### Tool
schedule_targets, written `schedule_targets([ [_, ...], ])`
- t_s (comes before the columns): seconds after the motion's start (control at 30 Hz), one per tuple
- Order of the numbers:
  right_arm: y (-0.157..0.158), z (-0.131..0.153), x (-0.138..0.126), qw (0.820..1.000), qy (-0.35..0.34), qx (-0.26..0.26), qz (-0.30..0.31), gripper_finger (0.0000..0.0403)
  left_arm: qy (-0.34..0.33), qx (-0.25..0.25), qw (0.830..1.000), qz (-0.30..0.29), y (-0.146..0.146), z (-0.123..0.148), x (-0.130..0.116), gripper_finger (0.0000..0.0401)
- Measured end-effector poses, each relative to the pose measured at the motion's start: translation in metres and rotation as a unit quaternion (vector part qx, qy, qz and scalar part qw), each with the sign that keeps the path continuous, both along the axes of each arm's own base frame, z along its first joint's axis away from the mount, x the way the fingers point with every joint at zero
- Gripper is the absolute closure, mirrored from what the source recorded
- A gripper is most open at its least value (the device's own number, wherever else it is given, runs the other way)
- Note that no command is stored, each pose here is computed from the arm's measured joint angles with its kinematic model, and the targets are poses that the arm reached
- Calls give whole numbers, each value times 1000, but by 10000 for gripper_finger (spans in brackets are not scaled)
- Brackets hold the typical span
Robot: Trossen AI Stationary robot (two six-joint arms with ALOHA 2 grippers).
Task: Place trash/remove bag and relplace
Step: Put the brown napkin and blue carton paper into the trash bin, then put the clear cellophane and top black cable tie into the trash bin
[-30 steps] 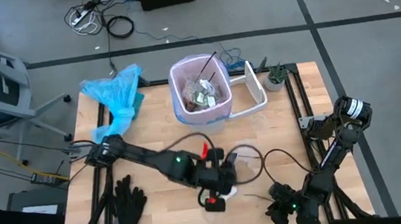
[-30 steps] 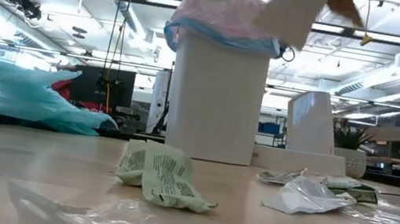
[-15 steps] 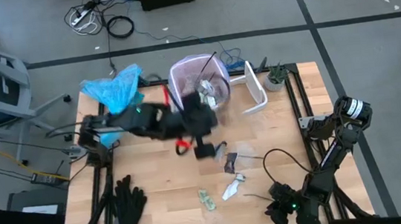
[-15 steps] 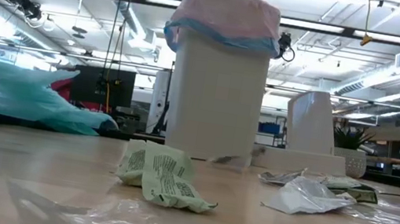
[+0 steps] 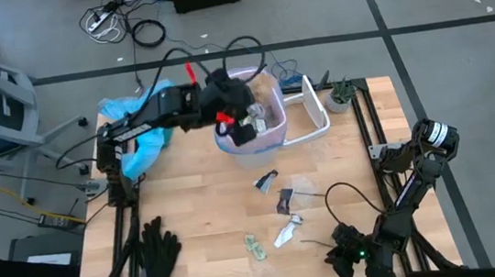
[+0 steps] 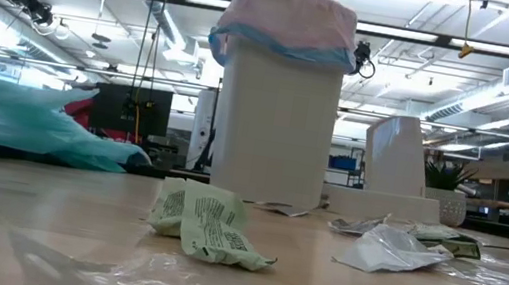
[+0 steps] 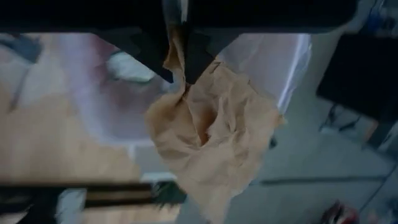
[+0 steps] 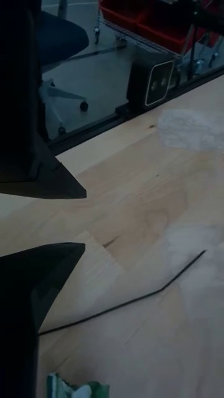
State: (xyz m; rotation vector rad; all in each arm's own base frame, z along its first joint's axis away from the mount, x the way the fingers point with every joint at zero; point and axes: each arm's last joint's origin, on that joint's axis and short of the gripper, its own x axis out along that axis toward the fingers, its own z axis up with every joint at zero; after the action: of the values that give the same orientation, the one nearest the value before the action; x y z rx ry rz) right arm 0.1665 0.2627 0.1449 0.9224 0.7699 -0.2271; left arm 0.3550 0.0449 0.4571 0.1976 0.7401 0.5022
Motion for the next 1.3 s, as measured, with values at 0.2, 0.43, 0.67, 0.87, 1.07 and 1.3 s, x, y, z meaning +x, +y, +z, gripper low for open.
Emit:
schedule_targets([
  [0.2, -2, 1, 2, 1000, -15, -7, -18, 292, 46, -43, 998, 30, 25, -9, -12, 308],
  [0.43, -9, 0, 10, 999, -12, -17, -33, 292, 54, -50, 997, 20, 31, -9, -13, 259],
  [0.67, -17, -1, 21, 998, -10, -20, -53, 292, 49, -34, 998, 4, 32, -7, -11, 248],
  [0.87, -27, -1, 34, 998, -6, -65, -26, 292, 21, -89, 996, 7, 26, -3, -16, 249],
  [1.07, -45, -1, 53, 992, 3, -128, 14, 292, 35, -146, 987, -56, -12, -4, -18, 249],
  [1.3, -76, -3, 83, 987, 56, -122, 85, 292, 70, -138, 985, -81, -71, -8, -24, 249],
])
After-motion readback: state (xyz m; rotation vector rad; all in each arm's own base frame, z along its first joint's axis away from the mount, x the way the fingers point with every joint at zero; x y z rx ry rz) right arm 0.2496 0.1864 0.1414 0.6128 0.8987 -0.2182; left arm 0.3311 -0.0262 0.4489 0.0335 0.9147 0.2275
